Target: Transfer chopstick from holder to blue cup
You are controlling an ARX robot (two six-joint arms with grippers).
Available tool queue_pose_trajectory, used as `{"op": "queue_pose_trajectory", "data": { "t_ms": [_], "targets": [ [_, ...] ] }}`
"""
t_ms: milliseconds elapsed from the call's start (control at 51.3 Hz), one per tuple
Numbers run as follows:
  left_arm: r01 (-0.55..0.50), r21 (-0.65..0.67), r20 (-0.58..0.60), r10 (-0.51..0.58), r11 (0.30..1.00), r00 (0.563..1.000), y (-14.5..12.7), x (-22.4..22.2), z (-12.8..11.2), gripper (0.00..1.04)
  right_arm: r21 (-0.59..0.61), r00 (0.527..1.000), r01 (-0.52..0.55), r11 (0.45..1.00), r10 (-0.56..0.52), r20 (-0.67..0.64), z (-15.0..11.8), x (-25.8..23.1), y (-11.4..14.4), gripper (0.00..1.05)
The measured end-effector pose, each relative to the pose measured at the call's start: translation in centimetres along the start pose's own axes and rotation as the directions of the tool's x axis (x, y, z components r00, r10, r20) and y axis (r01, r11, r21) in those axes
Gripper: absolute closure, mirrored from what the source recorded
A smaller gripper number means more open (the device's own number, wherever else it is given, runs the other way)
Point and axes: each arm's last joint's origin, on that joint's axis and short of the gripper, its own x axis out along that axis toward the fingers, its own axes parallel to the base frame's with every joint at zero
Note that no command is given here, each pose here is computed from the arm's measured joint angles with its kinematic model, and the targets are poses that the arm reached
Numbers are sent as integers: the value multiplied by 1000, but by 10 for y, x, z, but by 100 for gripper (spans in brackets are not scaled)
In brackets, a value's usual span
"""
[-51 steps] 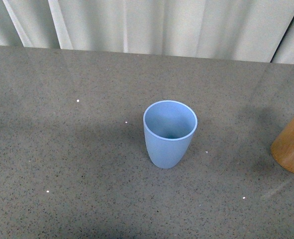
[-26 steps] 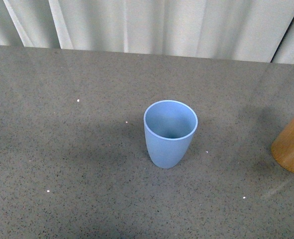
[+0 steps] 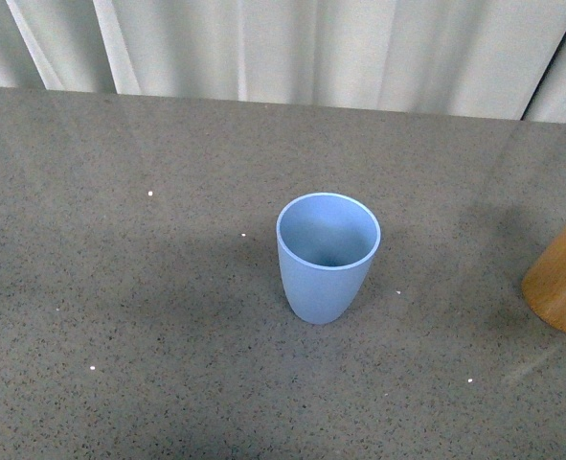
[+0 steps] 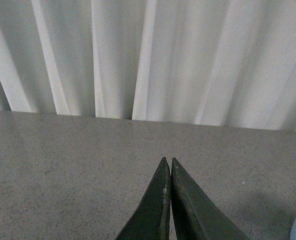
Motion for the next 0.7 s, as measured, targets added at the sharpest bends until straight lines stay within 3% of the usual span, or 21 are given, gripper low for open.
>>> {"op": "queue_pose_trajectory", "data": {
  "t_ms": [701],
  "targets": [
    [1, 0, -31, -1, 1000, 1000, 0, -21, -5, 101, 0, 1000, 0, 1000, 0, 0, 0, 0, 0, 10]
  ]
}}
